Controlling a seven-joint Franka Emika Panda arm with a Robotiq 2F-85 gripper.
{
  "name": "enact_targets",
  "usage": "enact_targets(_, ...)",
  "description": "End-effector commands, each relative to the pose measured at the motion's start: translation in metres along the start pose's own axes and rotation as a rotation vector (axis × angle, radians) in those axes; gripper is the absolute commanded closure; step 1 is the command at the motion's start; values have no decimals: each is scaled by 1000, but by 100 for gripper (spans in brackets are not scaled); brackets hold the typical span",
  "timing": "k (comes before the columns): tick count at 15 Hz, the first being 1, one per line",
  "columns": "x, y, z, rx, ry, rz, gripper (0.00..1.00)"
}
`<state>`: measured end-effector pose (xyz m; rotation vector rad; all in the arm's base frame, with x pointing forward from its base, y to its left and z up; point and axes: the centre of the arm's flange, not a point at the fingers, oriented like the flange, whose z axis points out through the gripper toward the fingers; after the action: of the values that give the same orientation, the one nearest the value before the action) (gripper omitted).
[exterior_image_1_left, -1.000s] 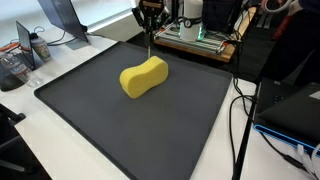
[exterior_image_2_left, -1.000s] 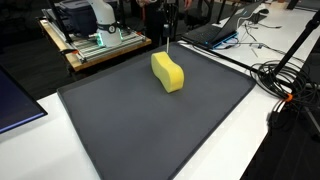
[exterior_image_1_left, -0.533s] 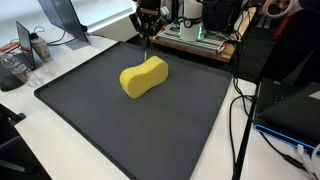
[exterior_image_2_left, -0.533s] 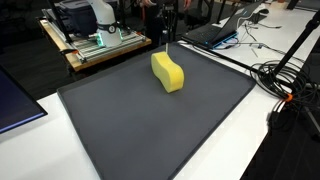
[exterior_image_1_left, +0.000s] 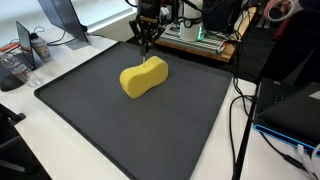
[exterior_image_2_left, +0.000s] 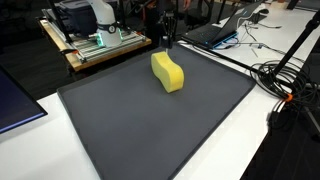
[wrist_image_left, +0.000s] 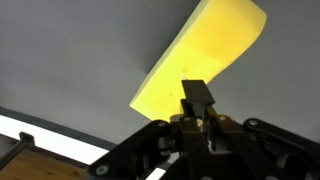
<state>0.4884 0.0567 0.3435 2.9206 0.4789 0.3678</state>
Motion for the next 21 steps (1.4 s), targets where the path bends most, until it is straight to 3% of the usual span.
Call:
enact_targets(1, -3, -4, 10, -11, 1, 7, 97)
enact_targets(21, -10, -14, 43, 2, -64, -34, 97)
